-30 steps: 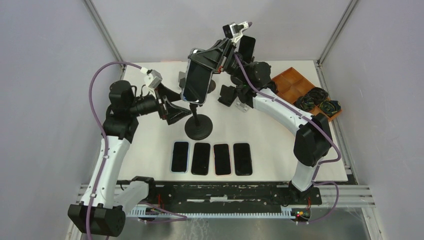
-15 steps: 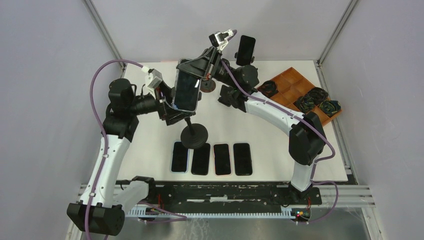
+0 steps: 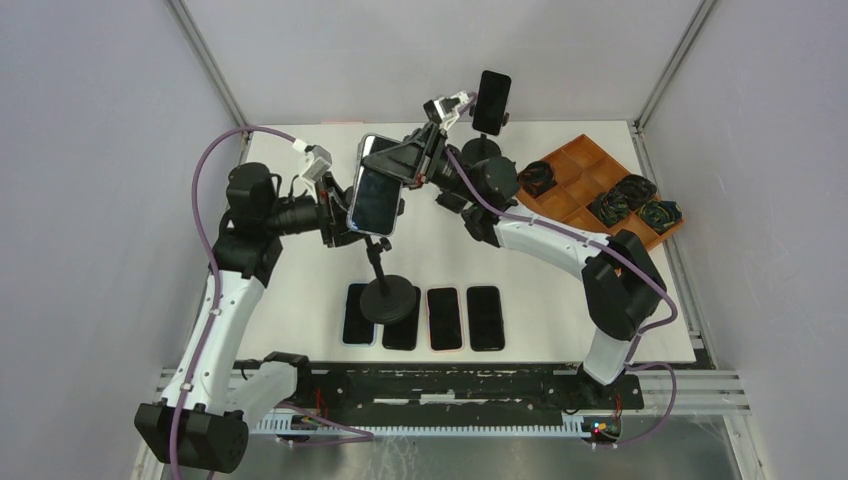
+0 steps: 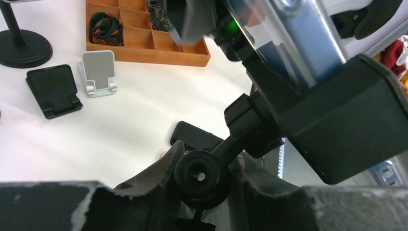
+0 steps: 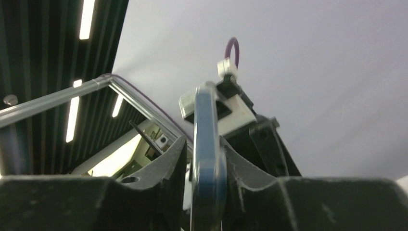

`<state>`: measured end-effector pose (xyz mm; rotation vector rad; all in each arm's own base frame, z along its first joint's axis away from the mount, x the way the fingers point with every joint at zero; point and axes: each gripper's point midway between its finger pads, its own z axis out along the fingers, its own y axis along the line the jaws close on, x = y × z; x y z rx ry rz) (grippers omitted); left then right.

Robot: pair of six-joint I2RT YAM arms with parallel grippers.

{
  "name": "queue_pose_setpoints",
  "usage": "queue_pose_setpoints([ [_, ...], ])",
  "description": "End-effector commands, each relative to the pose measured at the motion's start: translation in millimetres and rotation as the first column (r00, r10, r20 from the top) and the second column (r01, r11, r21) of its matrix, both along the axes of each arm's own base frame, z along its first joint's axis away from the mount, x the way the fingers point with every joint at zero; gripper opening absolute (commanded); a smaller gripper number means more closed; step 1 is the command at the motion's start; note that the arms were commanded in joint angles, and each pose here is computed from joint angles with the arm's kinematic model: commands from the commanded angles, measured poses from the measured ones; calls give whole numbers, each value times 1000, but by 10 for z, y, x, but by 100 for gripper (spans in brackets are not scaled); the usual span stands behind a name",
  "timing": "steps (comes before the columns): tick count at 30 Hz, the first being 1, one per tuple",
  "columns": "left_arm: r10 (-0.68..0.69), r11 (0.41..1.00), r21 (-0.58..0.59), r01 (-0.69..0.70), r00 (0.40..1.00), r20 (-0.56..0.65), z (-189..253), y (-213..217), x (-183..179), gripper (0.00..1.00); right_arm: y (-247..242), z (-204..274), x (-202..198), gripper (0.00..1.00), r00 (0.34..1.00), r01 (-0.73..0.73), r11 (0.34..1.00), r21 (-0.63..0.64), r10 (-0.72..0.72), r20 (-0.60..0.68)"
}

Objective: Remove the phone from the phone stand

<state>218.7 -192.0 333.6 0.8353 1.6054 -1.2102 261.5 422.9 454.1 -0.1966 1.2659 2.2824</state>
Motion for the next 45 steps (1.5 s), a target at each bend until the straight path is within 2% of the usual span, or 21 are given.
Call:
queue_pose_setpoints([
  [1,-31,997,-65,31,999,9,321,-31,-84,2,-241,113,-366,37,995,-35,996,83,28,91],
  [5,-36,997,-68,38,999,25,373,-34,-89,2,-282,-11,-468,50,993,-59,996,62,52,103],
  [9,-56,997,-52,58,998,40,327,-33,-102,2,-248,55,-497,51,988,-82,996,47,75,134],
  [16,-138,988,68,136,990,30,13,16,-235,2,-155,73,-534,40,977,-134,991,3,132,170],
  [22,-164,982,108,157,985,62,-11,41,-281,2,-133,-1,-586,21,969,-157,986,-51,163,183],
  [25,-169,981,105,161,983,71,14,37,-280,2,-128,-25,-597,3,966,-156,985,-80,169,196],
  [26,-172,981,107,163,982,79,17,38,-282,2,-127,-19,-596,0,965,-158,984,-84,172,201],
  [32,-231,963,173,205,962,145,-77,72,-455,2,-314,335,-412,0,963,-95,995,-17,96,253],
  [38,-273,948,226,226,940,203,-215,96,-616,2,-561,703,-113,0,942,39,997,67,-60,331],
  [45,-273,934,288,212,943,192,-522,165,-664,2,-940,1040,0,0,916,119,978,171,-174,362],
])
